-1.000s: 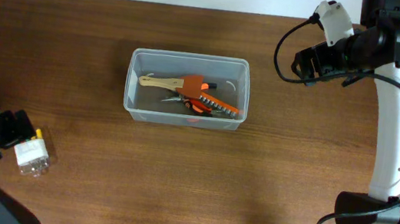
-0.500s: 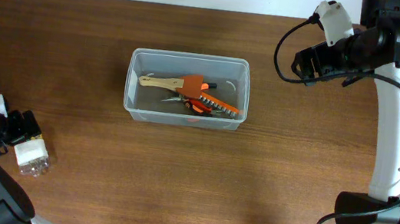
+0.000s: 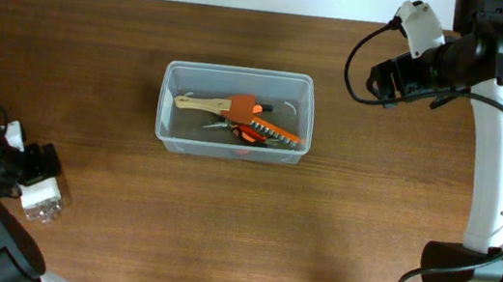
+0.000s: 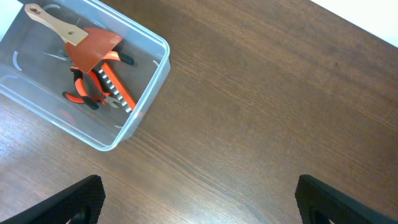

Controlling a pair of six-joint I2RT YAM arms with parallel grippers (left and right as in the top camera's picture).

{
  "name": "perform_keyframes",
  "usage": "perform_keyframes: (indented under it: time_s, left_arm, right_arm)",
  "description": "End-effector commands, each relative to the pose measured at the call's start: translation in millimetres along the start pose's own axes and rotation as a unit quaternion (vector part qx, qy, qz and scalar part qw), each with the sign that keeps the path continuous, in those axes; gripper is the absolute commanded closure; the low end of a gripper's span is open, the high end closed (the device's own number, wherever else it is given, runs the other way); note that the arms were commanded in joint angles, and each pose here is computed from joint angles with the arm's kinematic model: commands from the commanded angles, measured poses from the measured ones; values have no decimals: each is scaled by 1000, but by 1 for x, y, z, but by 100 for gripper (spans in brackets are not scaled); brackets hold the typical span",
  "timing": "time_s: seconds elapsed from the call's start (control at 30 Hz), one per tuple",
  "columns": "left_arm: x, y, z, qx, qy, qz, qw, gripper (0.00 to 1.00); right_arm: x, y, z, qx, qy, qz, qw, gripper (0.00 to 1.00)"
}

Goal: Pack container
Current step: 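Lower the left gripper onto the clear bit case and grasp it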

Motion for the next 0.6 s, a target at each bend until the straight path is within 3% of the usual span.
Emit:
perform_keyframes:
  time_s: [0.0, 0.57]
  left_arm:
    - [-11, -11, -6, 12, -27, 4, 1000, 1]
    - [-12, -26, -11, 34, -18, 13, 999, 1]
  right_arm:
    - [-3, -1, 0, 0, -3, -3, 1000, 1]
    - [-3, -1, 0, 0, -3, -2, 1000, 1]
Point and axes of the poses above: each gripper's point midway between its finger pads, its own y axis back along the fingers, its own x axis along the line the jaws close on, z = x × y, the point moved 6 cm from there along y, back along the fingers, and after that the axes turned 1 degree about -y, right-handed, at the moved point
